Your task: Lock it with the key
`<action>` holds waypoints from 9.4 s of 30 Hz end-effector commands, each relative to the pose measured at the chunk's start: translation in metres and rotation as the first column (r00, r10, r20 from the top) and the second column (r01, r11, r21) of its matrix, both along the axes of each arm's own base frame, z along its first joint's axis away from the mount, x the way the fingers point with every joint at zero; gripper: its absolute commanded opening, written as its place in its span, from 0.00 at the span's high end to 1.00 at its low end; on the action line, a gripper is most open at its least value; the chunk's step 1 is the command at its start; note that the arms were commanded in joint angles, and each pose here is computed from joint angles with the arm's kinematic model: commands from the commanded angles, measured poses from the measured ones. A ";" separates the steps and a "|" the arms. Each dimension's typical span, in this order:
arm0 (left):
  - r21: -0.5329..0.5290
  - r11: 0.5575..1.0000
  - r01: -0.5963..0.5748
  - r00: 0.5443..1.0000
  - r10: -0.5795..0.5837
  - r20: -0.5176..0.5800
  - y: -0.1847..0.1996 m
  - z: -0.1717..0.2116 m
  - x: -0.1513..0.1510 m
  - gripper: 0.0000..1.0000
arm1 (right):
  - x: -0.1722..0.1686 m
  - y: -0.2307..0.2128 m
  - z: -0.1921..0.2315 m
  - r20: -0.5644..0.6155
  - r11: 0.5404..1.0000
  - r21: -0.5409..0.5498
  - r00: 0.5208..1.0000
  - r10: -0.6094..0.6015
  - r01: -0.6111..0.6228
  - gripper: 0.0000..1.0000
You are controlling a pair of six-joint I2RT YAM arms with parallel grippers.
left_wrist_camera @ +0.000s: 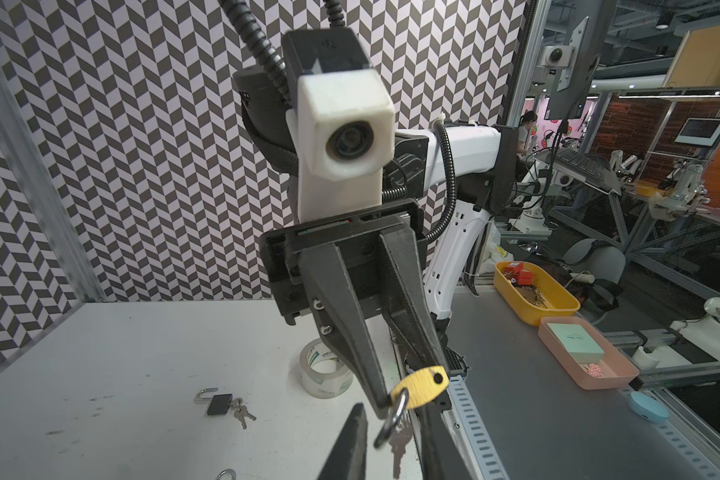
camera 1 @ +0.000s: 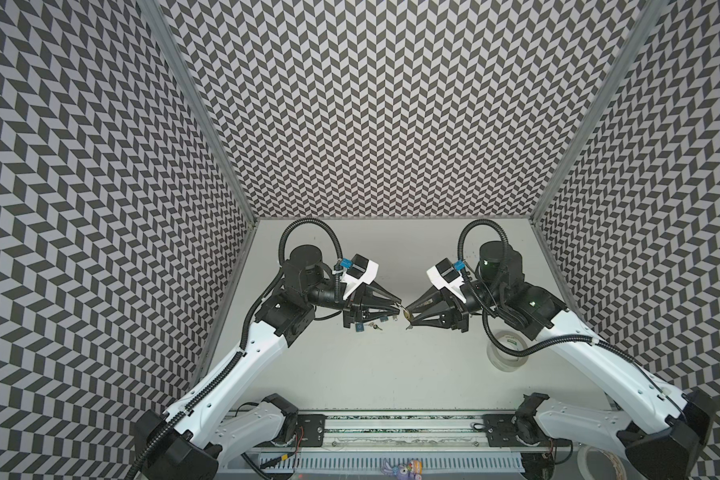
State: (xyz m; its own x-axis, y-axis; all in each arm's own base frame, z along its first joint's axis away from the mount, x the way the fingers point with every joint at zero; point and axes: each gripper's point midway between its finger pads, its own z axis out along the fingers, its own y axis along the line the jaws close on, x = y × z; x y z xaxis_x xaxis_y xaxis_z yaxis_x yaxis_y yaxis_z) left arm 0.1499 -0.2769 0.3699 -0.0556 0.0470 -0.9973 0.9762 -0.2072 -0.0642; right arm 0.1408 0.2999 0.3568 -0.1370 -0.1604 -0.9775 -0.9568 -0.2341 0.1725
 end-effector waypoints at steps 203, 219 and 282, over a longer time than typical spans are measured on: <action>-0.185 0.960 -0.212 0.975 0.195 -0.106 -0.014 0.057 0.006 1.00 | 0.028 -0.015 0.074 0.046 0.956 0.164 0.966 -0.253 0.243 1.00; -0.184 0.960 -0.212 0.974 0.191 -0.126 -0.025 0.050 0.004 1.00 | 0.025 -0.018 0.078 0.077 0.938 0.209 0.952 -0.297 0.276 1.00; -0.199 0.949 -0.245 0.966 0.221 -0.135 -0.011 0.053 0.015 1.00 | 0.031 -0.048 0.075 0.051 0.850 0.282 0.877 -0.477 0.446 0.51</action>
